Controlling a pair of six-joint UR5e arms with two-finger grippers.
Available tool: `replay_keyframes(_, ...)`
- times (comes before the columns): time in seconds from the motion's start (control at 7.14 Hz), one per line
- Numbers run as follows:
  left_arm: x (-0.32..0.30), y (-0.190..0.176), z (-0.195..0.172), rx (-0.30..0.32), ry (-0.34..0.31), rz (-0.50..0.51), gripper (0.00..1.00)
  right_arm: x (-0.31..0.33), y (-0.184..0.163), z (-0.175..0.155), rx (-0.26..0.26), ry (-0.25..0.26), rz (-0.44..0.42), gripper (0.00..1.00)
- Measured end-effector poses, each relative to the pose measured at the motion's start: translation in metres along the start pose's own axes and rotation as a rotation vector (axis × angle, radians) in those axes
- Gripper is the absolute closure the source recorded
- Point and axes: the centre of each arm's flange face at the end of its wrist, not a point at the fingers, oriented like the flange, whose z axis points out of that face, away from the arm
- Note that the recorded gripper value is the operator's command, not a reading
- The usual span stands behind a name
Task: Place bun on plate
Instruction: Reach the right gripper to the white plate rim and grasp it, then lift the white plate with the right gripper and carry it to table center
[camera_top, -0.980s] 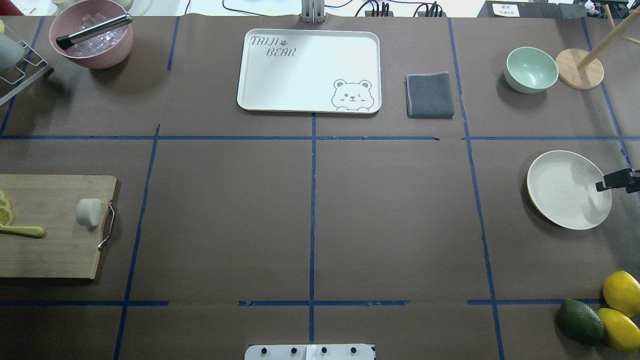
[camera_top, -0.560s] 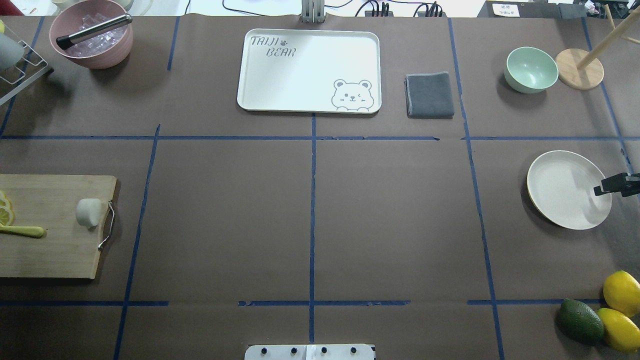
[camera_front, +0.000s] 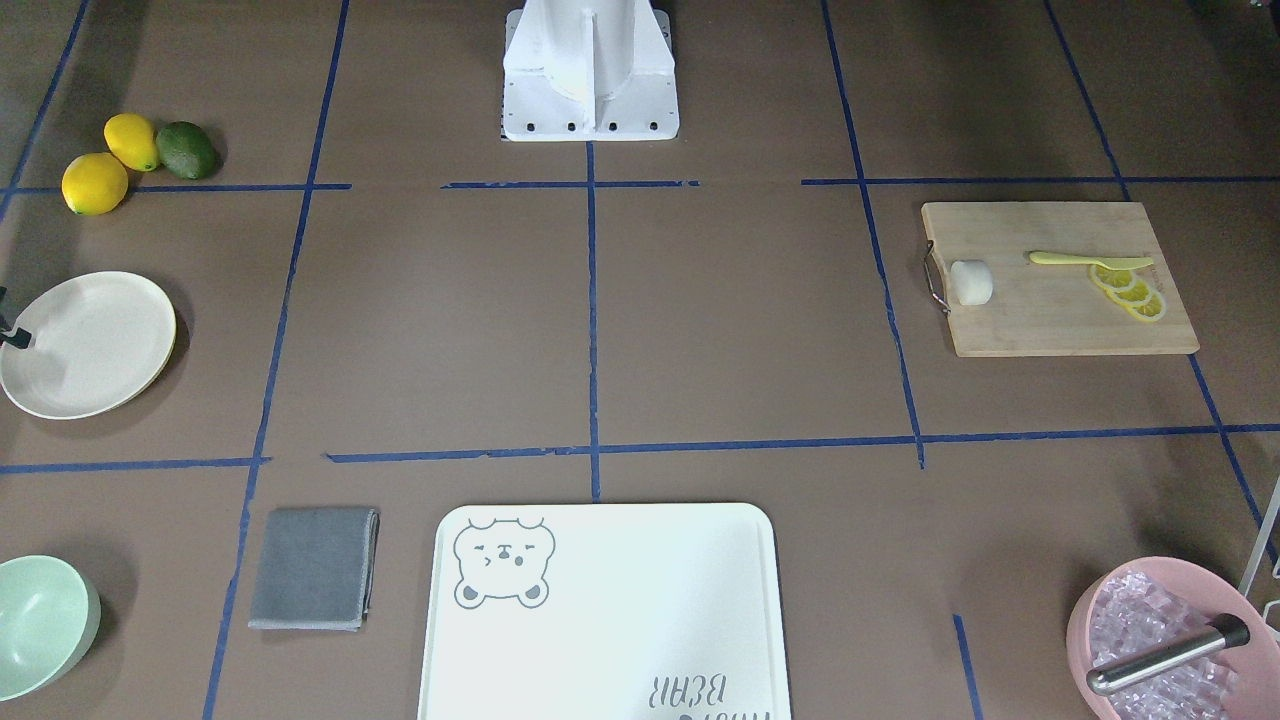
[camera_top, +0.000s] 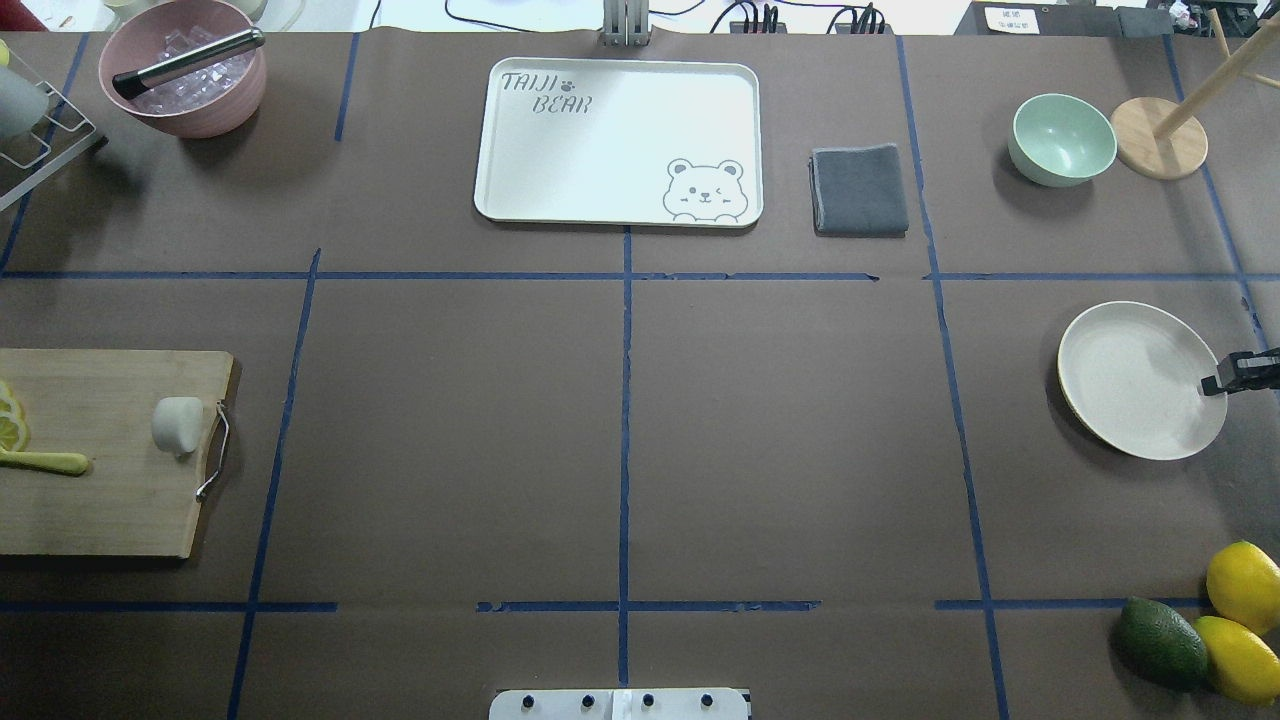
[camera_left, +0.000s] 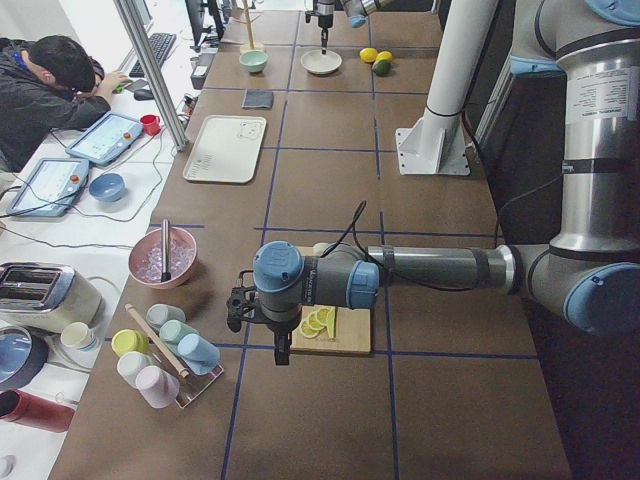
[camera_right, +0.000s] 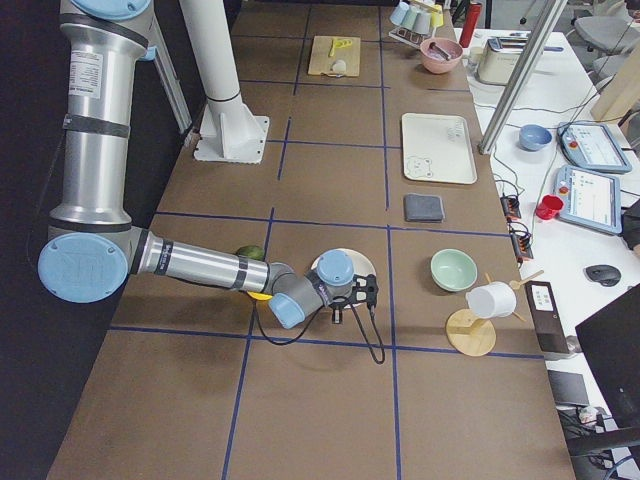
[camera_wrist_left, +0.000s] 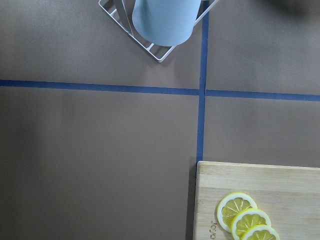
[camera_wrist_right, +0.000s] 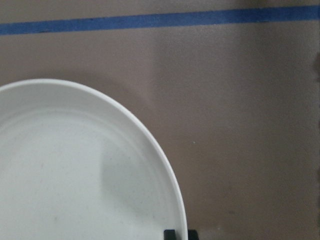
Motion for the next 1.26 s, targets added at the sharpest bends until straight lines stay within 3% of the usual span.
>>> replay_keyframes(0.28,0.003,0.0,-0.003,0.006,0.001,0.004,0.0,0.003,0.006,-0.01,0.01,-0.02,-0.003,1.0)
replay_keyframes(0.7,0.005,0.0,-0.005,0.008,0.001,0.005,0.0,-0.02,-0.019,-0.069,0.069,-0.154,-0.001,1.0)
replay_keyframes(0.98,0.005,0.0,-0.005,0.008,0.001,0.006,0.0,-0.083,-0.067,-0.089,0.105,-0.22,0.018,1.0)
replay_keyframes(1.26,0.005,-0.001,-0.006,0.01,0.001,0.008,0.0,-0.193,-0.108,-0.075,0.074,-0.288,0.072,1.0)
